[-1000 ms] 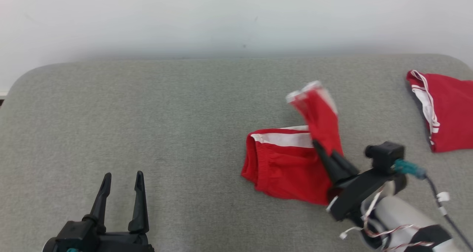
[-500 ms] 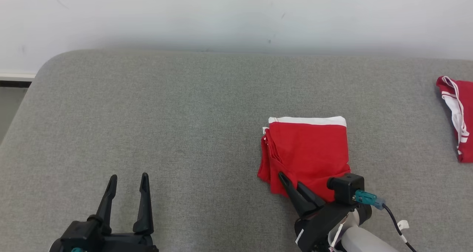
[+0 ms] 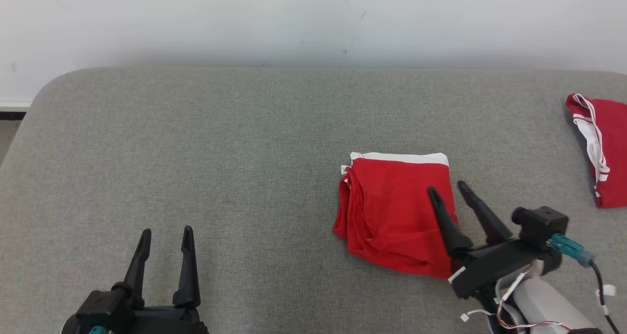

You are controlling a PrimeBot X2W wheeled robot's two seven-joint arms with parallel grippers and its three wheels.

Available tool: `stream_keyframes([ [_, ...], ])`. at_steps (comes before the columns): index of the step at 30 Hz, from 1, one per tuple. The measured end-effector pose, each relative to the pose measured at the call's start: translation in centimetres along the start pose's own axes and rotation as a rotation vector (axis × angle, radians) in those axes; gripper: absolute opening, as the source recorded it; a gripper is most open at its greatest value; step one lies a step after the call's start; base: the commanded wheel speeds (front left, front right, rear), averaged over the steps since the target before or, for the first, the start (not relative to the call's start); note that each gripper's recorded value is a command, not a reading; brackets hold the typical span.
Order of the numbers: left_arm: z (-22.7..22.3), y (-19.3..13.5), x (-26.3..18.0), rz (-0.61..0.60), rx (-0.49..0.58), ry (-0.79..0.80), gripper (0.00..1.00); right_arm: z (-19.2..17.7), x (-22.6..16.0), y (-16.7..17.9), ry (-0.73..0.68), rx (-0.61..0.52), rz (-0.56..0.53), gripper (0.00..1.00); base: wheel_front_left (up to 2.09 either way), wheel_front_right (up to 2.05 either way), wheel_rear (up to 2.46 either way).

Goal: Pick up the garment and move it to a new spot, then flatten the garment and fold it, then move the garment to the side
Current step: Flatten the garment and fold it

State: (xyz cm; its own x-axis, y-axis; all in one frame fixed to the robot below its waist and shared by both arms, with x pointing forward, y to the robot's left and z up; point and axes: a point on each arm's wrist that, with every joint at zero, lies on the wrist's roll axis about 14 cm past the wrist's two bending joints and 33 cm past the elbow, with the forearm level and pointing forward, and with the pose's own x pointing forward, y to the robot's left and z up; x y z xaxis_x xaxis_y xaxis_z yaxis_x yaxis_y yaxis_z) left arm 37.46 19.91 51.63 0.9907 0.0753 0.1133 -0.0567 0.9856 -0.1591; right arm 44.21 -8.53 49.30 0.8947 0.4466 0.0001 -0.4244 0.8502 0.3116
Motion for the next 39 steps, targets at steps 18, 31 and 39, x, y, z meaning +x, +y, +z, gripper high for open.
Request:
stream_keyframes([
  [18, -0.2, 1.0, 0.2, 0.023, 0.016, 0.008, 1.00, -6.1, 0.6, -1.9, 0.172, -0.042, -0.073, 0.00, 0.00, 0.00, 0.00],
  [31, -0.3, 2.0, -0.2, 0.062, 0.020, 0.014, 1.00, -10.0, 2.7, 7.3, 0.248, -0.006, 0.141, 0.00, 0.00, 0.00, 0.00],
  [39, -0.3, 1.5, 0.1, 0.048, 0.016, 0.013, 1.00, -7.8, 3.3, 8.1, 0.177, -0.008, 0.161, 0.00, 0.00, 0.00, 0.00],
])
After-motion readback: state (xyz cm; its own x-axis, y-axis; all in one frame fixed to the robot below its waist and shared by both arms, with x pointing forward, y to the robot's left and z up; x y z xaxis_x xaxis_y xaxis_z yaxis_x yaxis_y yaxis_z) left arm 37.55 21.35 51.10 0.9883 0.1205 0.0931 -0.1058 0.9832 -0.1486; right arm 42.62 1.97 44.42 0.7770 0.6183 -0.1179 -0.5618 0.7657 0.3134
